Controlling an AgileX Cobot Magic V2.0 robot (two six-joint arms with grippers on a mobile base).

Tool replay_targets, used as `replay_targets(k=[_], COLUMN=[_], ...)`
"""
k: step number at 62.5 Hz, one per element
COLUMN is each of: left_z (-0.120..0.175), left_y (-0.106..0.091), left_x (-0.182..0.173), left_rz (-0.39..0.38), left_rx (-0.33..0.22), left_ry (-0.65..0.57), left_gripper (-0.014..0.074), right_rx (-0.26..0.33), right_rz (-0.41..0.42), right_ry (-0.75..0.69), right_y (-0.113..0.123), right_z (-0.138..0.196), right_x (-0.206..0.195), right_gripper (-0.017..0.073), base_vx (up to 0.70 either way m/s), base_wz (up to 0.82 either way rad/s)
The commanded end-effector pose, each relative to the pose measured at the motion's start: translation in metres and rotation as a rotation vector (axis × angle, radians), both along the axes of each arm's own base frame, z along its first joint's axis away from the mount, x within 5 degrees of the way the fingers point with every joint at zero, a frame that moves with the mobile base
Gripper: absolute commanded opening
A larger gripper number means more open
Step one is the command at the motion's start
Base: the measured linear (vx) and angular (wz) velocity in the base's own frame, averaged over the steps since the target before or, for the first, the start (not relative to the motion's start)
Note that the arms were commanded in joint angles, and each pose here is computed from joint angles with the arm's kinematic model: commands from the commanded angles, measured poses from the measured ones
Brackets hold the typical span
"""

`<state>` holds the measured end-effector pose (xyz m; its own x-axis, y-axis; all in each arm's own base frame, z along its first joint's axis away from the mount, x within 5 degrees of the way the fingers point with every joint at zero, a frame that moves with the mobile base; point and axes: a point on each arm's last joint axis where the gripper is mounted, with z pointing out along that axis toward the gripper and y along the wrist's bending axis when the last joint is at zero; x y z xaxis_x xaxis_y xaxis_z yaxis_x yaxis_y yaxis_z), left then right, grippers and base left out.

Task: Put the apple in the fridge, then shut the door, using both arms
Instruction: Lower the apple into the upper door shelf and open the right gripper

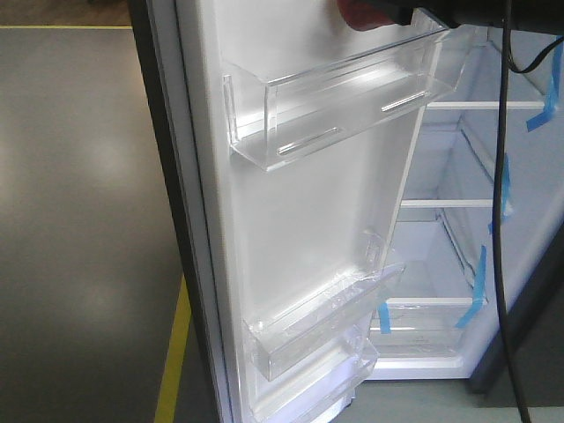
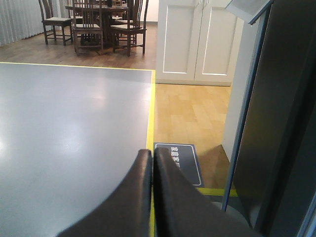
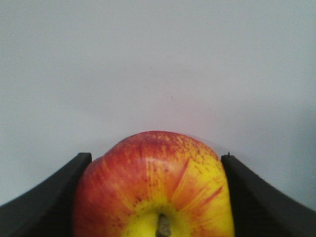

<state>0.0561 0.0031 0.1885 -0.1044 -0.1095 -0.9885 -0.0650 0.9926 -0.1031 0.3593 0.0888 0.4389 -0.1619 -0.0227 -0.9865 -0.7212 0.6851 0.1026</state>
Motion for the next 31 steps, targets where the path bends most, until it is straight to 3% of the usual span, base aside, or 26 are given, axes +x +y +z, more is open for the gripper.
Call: replay_targets(k=[1,13,31], left_z=[-0.0021,-0.0021,-0.0021], left_y=[-0.0003,-0.0003,-0.0003], left_x=[0.0004,0.0004,0.0004], left_rz=[-0.003,-0.003,-0.003], left_rx=[-0.012,-0.012,-0.012], left_ry=[-0.060,-0.060,-0.060], left_gripper=[-0.0006,-0.0006,-0.0006], right_rx=[0.058,0.060,0.082], right_rz=[-0.025,-0.012,-0.006], right_ry=[-0.071,-0.063,-0.063], right_y=[-0.0031,-0.0022,-0.0024], right_z=[0.0250,0.0247,0.0331], right_x=[-0.0103,-0.0112,-0.0202], right_gripper=[0.0465,0.0581,0.0527], base_vx=[0.00,0.00,0.00], base_wz=[0.00,0.00,0.00])
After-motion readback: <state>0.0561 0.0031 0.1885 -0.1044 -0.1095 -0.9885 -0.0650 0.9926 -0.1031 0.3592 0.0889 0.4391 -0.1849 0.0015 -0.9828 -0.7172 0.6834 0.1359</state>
